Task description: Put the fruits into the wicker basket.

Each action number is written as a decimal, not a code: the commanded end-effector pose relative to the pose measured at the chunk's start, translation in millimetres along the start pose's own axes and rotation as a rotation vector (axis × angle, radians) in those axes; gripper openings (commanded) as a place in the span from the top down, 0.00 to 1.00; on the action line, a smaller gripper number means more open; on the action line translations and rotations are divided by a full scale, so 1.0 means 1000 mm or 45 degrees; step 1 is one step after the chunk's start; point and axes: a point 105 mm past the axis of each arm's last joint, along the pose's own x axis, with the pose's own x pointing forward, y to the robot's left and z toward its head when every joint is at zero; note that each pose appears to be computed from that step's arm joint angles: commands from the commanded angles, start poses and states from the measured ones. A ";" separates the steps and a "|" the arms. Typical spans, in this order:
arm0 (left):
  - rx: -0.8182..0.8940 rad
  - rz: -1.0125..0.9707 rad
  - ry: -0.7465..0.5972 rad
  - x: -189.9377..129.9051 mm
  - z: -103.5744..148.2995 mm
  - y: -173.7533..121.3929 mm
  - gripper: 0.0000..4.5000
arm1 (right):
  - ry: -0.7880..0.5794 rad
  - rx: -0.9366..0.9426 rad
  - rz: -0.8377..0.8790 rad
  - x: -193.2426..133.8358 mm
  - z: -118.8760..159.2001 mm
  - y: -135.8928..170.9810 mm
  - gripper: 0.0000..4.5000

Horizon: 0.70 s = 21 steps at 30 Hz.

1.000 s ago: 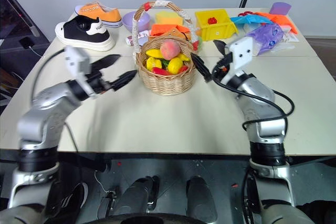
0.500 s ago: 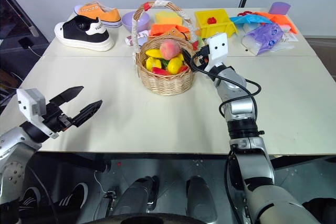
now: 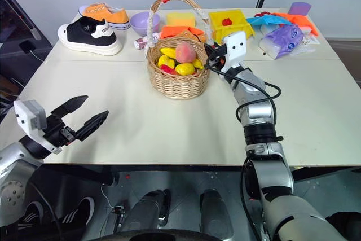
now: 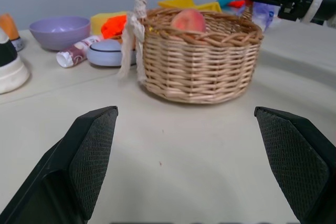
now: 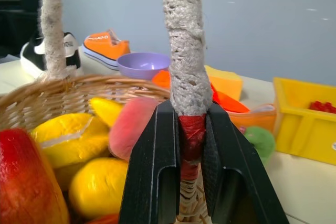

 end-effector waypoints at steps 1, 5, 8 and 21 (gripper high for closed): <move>0.007 -0.101 0.018 0.003 0.001 -0.007 0.00 | -0.144 -0.031 -0.062 -0.011 0.036 -0.021 1.00; 0.010 -0.236 0.054 0.007 -0.003 -0.019 0.00 | -0.208 -0.051 -0.139 -0.032 0.056 -0.047 1.00; -0.047 -0.315 0.130 0.011 -0.012 -0.021 0.00 | -0.230 -0.082 -0.253 -0.060 0.076 -0.078 1.00; 0.028 -0.613 0.174 0.061 -0.023 -0.025 0.00 | -0.104 -0.247 -0.821 -0.189 0.078 -0.165 1.00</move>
